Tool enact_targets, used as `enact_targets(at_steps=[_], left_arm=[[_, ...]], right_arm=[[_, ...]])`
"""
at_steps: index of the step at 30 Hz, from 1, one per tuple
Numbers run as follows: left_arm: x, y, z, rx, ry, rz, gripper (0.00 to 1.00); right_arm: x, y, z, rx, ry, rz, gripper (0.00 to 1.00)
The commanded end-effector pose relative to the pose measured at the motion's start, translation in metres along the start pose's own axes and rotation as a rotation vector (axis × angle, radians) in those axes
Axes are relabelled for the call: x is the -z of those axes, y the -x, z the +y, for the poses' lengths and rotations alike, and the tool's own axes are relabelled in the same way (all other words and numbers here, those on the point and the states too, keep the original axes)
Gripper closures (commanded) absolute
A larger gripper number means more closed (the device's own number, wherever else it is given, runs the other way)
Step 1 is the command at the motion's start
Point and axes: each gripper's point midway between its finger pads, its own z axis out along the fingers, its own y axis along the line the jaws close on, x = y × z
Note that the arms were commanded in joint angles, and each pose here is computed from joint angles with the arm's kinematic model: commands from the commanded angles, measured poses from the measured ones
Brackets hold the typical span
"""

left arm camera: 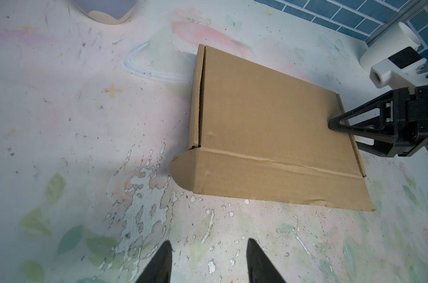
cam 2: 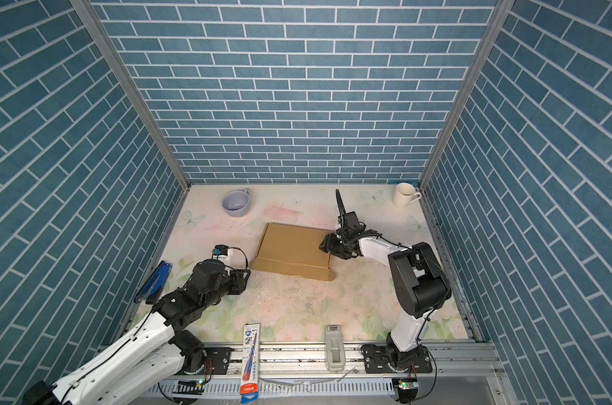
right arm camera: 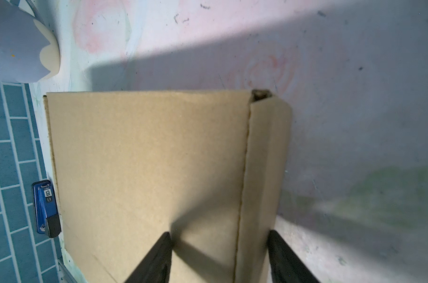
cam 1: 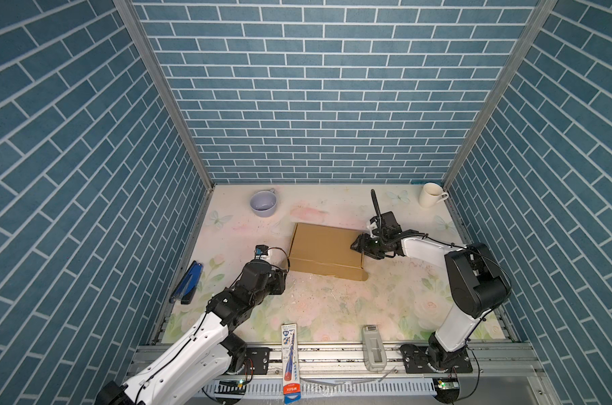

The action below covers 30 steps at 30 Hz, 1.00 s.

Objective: Assemble paper box
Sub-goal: Close the paper box at the center of the table.

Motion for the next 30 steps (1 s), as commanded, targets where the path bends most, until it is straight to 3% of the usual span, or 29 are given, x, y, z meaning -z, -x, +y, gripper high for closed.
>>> enact_targets(at_steps=[1,13,23,30], left_arm=[[-0.014,0.019,-0.008,-0.073,0.014,-0.024,0.49],[-0.089,0.052,0.001,-0.112,0.013,-0.016,0.46],[-0.116,0.055,-0.003,-0.100,-0.030,-0.004,0.47],[-0.136,0.049,0.000,-0.083,-0.034,0.035,0.54]], right_arm=[[0.000,-0.007,-0.022,0.054,-0.098,0.025,0.40],[-0.004,-0.008,-0.019,0.115,-0.062,0.024,0.40],[-0.008,-0.009,-0.016,0.137,-0.031,0.023,0.38],[-0.006,-0.010,-0.011,0.157,-0.005,0.026,0.37]])
